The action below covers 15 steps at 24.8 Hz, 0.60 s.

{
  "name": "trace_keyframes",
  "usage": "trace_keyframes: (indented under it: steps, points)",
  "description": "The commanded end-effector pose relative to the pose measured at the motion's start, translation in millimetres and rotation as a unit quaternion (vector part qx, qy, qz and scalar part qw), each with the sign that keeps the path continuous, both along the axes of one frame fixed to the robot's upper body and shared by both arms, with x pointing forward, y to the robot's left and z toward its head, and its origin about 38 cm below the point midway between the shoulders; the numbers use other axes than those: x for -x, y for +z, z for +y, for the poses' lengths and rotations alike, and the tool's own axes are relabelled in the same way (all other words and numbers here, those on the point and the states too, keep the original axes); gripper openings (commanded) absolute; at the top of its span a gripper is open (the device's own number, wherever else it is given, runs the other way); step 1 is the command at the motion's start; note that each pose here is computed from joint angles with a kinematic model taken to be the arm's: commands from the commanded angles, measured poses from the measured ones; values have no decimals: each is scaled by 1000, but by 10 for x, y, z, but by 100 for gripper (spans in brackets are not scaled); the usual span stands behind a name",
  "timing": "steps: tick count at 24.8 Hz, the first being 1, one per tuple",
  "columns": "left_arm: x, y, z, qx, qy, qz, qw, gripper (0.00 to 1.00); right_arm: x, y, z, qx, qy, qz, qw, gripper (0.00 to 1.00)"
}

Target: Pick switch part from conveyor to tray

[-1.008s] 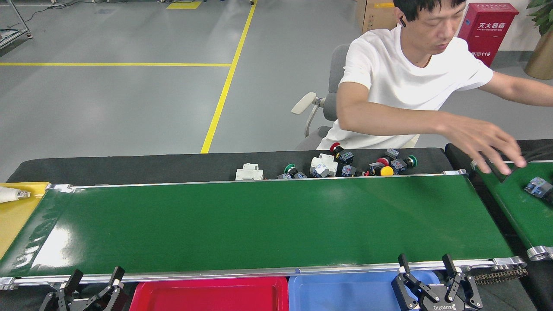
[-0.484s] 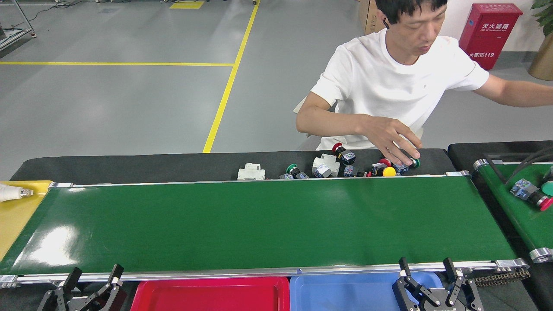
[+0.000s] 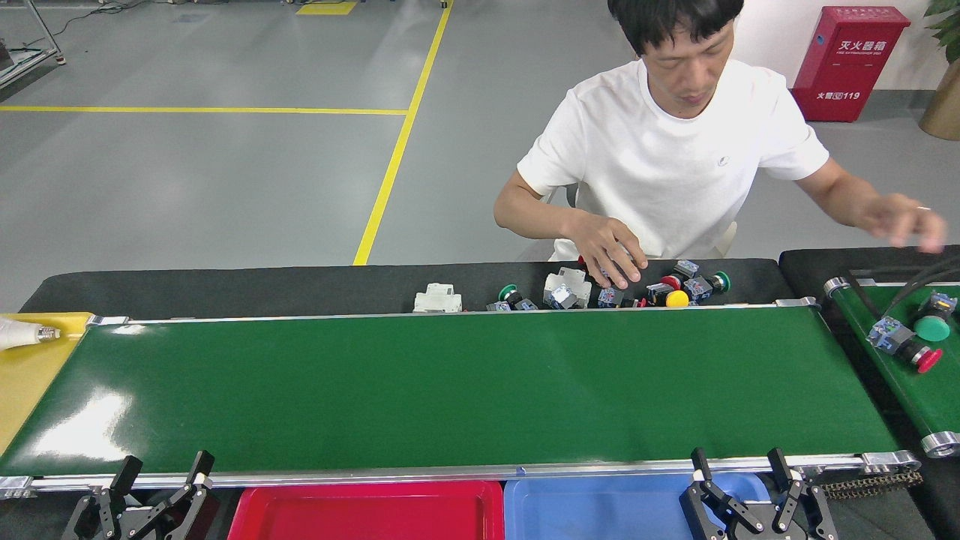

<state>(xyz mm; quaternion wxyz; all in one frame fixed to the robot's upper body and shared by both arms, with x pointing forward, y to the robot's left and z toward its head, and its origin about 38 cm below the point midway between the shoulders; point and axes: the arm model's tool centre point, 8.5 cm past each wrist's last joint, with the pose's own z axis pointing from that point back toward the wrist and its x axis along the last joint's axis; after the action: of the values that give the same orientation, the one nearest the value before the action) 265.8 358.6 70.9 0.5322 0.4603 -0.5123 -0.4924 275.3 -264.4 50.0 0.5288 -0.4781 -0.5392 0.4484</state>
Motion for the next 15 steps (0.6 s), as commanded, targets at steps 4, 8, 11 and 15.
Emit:
trace_keyframes:
  steps: [4,8,11,15]
  points:
    - [-6,51,-19,-3,-11,-9,1000,100,-12,75,21,-6,24,-16,1000,100]
    - [-14,54,-30,-2,-15,-11,1000,100,-13,76,-16,-11,22,-14,1000,100]
    - [-19,65,-42,-5,-24,-12,1000,100,-13,73,-17,-10,22,-13,1000,100]
    - [-18,50,-91,3,-25,-13,1000,100,-14,58,-16,-12,20,-4,1000,99]
